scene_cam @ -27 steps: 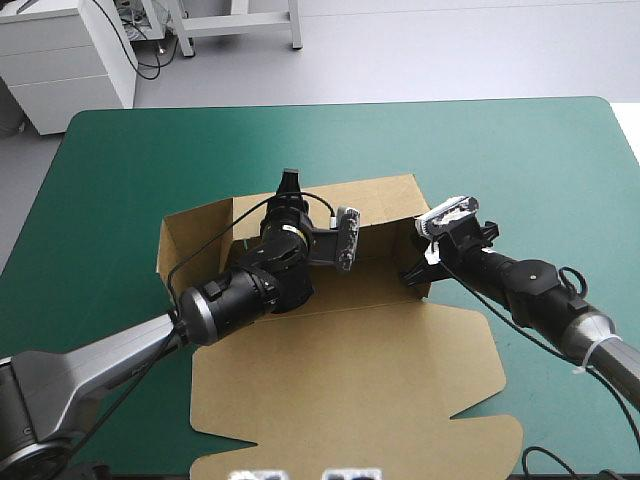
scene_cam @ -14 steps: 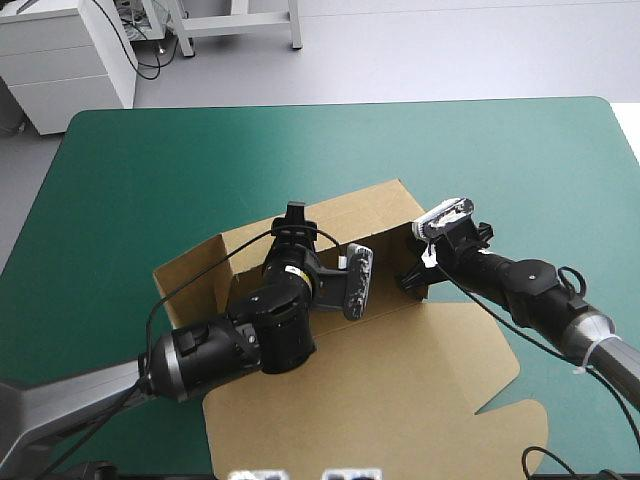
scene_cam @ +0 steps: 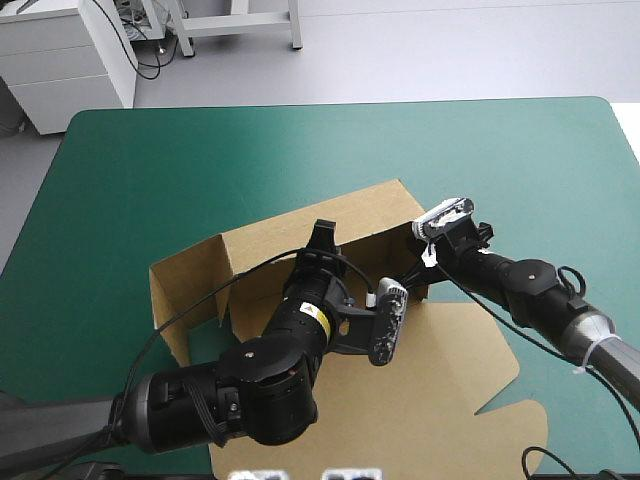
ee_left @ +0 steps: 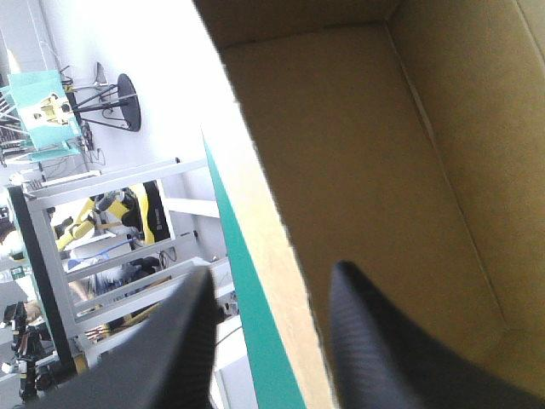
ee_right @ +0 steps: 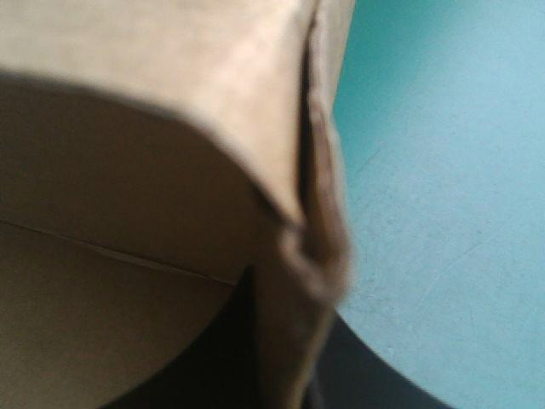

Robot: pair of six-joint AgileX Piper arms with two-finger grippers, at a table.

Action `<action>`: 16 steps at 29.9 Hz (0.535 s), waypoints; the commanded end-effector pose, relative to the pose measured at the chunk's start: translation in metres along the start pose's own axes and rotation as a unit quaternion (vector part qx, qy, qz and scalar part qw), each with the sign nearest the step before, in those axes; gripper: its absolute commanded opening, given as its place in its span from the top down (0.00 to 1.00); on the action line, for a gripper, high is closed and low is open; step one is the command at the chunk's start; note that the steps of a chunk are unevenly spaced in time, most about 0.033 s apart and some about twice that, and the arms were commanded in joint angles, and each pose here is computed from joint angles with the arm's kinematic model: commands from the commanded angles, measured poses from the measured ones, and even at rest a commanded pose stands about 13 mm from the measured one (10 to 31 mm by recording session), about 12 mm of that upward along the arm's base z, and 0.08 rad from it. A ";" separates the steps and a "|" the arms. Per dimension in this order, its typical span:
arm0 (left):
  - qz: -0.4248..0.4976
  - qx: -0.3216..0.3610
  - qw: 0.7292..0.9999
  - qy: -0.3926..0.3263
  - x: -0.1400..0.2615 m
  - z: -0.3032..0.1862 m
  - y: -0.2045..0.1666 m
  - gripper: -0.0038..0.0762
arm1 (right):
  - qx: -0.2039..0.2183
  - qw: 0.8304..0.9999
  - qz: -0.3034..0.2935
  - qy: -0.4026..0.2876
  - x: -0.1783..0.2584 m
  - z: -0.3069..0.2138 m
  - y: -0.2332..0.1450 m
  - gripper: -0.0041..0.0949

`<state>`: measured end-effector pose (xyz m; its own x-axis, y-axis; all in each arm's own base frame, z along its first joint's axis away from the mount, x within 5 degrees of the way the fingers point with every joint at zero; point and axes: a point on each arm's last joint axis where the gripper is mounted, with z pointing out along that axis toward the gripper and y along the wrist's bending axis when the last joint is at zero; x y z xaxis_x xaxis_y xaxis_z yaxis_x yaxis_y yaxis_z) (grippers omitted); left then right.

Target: Fold the box

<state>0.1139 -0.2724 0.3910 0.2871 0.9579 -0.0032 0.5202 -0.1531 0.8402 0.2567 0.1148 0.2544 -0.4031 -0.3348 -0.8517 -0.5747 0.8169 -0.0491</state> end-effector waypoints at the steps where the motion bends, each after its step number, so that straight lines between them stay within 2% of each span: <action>1: -0.031 -0.053 0.997 -0.055 0.005 -0.026 0.032 0.93 | -0.017 0.999 -0.007 -0.028 -0.015 -0.009 0.004 0.98; 2: -0.026 -0.058 0.996 -0.066 0.004 -0.029 0.036 0.96 | -0.017 0.999 -0.007 -0.028 -0.015 -0.009 0.004 0.98; 5: -0.047 -0.063 0.994 -0.082 0.008 -0.034 0.053 0.93 | -0.017 0.999 -0.007 -0.028 -0.015 -0.009 0.004 0.98; 9: -0.127 -0.017 0.988 -0.089 0.031 -0.034 0.078 0.93 | -0.016 0.999 -0.007 -0.028 -0.015 -0.009 0.004 0.98; 16: -0.317 0.021 0.947 -0.037 0.108 -0.020 0.123 0.93 | -0.015 0.999 -0.006 -0.028 -0.015 -0.009 0.004 0.98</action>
<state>0.1819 -0.2199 0.4753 0.0393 0.9074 -0.4184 0.6835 0.2810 0.6737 0.2566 0.1148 0.2544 -0.4038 -0.3341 -0.8517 -0.5743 0.8172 -0.0483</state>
